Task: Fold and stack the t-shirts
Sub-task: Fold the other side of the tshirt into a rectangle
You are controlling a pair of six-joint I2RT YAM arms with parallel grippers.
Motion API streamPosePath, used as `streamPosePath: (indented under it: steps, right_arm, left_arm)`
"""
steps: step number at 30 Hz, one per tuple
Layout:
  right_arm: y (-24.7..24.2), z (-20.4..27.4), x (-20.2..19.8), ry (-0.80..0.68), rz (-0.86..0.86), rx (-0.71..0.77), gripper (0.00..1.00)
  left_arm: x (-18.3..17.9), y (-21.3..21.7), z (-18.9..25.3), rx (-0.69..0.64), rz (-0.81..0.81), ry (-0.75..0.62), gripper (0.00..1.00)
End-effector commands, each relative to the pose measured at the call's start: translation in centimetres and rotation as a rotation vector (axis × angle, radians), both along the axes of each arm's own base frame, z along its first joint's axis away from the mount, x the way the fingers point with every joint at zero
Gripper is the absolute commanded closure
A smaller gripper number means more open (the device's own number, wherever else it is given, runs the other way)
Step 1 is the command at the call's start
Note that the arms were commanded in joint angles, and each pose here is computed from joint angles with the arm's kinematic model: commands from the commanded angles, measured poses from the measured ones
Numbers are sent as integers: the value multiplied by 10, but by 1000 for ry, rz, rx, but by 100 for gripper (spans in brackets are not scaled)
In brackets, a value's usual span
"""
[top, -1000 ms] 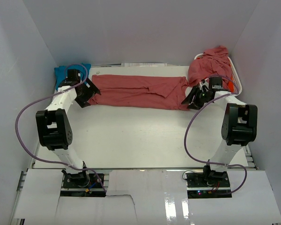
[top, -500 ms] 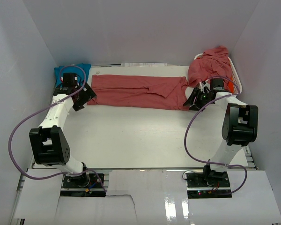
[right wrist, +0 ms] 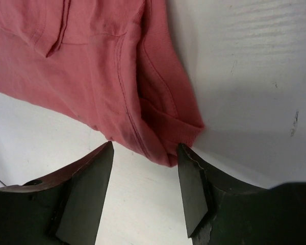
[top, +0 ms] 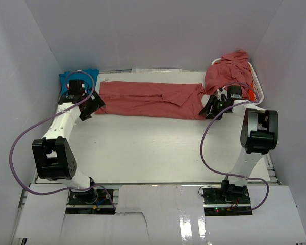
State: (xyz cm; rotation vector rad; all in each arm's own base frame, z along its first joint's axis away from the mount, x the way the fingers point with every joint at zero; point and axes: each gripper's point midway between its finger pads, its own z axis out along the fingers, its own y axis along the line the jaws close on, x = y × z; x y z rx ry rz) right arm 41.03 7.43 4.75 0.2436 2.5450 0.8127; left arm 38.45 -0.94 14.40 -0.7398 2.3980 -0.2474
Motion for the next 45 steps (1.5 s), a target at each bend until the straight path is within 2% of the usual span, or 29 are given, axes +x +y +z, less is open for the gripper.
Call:
streamPosePath:
  steps: [1,2,3,5,7,8,9,18,23,26,27,28,29,33,36,41,45]
  right_arm:
    - [-5,10,24,-96,6,-12,41]
    - [-5,9,25,-99,6,-14,41]
    - [-5,8,26,-96,6,-12,45]
    - [-4,6,26,-88,6,-2,58]
    - [-4,3,24,-76,4,-2,86]
    - [-4,2,23,-71,3,-2,87]
    - [-4,1,22,-70,5,-4,92]
    - [-2,-1,21,-56,12,6,92]
    - [0,2,22,-58,16,14,92]
    - [0,2,21,-59,17,18,92]
    - [1,2,21,-58,18,19,92]
    - [1,2,21,-57,18,23,92]
    - [1,2,21,-59,19,24,92]
    - [2,3,22,-62,20,30,92]
    - [2,4,22,-64,20,29,92]
    - [2,2,21,-63,21,28,92]
    - [2,1,20,-60,21,28,92]
  left_arm:
    - [4,1,8,21,-12,-34,4]
    - [4,0,7,22,-15,-32,4]
    - [5,-1,7,27,-22,-37,4]
    - [5,-1,6,31,-32,-35,4]
    - [5,-2,2,43,-52,-25,4]
    - [5,-2,-1,48,-60,-18,4]
    - [4,-2,-4,62,-66,-12,4]
    - [2,9,-31,308,-101,71,6]
    - [13,18,-36,407,-65,33,9]
    - [18,26,-38,462,-19,22,17]
    - [21,27,-39,473,-13,19,22]
    - [23,30,-42,487,-1,24,35]
    - [25,31,-44,494,4,28,38]
    - [42,30,-47,513,-9,24,38]
    - [52,25,-53,507,-24,28,48]
    - [64,15,-62,468,-39,30,41]
    - [71,8,-59,436,-33,9,42]
